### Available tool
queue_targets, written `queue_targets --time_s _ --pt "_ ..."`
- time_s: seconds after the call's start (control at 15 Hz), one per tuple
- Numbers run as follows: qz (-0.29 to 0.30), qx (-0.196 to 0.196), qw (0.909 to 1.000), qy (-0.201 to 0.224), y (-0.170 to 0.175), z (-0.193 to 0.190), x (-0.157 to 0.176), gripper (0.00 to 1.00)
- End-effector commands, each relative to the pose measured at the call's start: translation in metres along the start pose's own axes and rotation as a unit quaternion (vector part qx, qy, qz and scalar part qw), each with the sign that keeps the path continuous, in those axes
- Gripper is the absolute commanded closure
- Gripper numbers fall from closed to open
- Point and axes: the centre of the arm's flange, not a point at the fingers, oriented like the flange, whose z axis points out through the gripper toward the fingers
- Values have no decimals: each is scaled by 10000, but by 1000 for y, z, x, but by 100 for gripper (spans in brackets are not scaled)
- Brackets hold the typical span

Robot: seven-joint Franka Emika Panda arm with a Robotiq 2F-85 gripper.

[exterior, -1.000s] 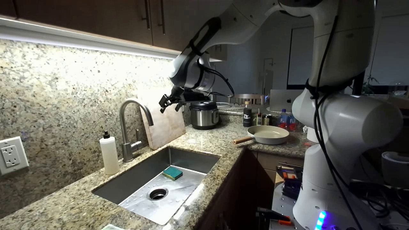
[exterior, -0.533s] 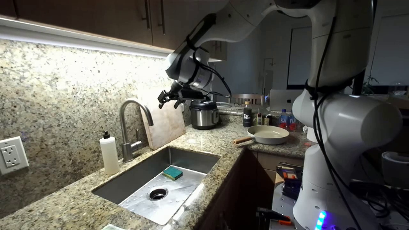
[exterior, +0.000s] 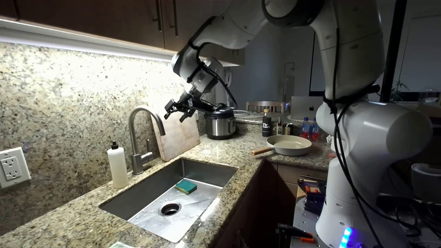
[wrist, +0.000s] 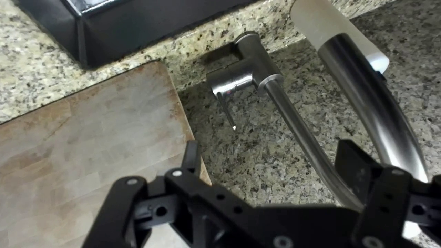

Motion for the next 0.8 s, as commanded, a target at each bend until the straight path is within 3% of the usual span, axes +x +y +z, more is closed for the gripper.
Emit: queue_targets --time_s 0.0,0.33,0.73 --pt "269 268 9991 -170 41 57 2 0" --pt "845 655 9943 -15 72 93 -9 0" --pt "1011 1162 9879 205 73 121 0 0"
